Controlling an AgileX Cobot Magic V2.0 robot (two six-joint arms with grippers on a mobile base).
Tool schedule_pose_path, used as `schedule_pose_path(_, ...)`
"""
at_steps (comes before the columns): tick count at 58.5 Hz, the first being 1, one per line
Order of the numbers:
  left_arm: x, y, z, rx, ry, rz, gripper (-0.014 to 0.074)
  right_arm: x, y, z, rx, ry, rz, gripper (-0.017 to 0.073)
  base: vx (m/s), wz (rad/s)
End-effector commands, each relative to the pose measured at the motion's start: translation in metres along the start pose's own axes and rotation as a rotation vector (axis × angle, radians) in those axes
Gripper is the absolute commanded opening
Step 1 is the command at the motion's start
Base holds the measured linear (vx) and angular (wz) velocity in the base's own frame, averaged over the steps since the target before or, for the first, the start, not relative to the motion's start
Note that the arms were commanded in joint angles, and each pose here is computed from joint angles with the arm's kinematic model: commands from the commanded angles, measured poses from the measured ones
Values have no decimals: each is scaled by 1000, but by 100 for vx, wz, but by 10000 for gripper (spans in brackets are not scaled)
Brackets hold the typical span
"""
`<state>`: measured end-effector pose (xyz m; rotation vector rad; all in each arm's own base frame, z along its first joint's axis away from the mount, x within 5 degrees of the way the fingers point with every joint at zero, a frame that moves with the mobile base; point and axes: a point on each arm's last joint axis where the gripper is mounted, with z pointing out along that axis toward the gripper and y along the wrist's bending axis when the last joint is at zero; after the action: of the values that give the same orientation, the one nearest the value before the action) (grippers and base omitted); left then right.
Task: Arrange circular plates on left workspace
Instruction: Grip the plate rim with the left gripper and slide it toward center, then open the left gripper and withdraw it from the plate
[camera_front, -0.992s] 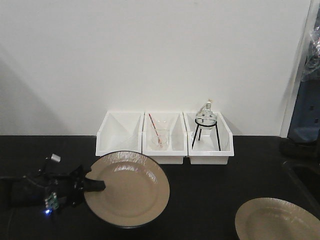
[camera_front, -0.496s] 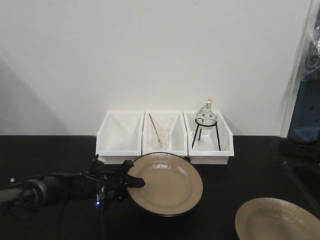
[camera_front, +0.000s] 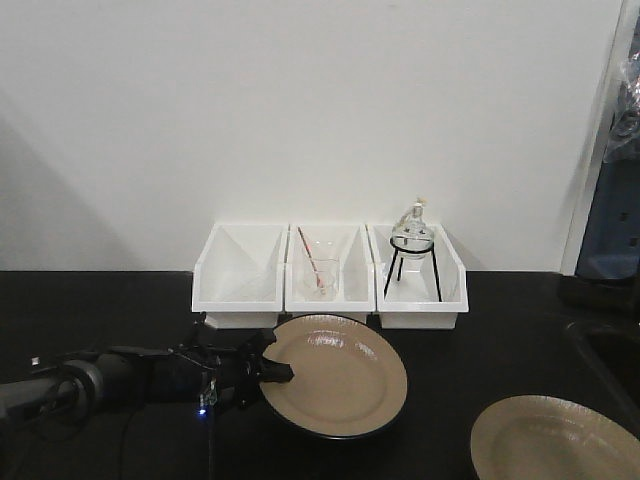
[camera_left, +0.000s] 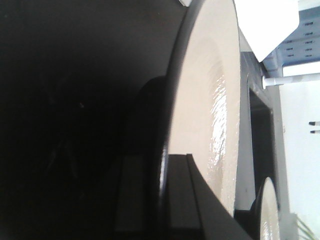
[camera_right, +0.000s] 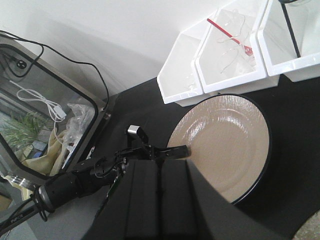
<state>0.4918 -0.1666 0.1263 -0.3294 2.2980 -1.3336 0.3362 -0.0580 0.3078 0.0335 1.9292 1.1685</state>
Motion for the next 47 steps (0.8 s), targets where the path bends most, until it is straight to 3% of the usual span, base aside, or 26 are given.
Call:
schedule_pose_path(1,-13,-49,-20,114,-28,74,113,-13,31,-8,-119,-62,-53,-1,0,0)
schedule_pose_path(12,-11,-47,-20,89,-11,153,338,-13,31,-8,-120,-61,-53,-1,0,0)
schedule_pose_path(22,-11,-42,-20,25,-6,317,489,-13,32,-8,-125,-58,-53,-1,0,0)
schedule_pose_path(35,-21,-43,-29,-51,-57,402,512,-13,32,-8,-125,-57,-53,-1,0,0)
schedule_pose_path(47,-32,-53,-52,-66,-56,480,512,-13,32,-8,-124,-58,-56,-1,0,0)
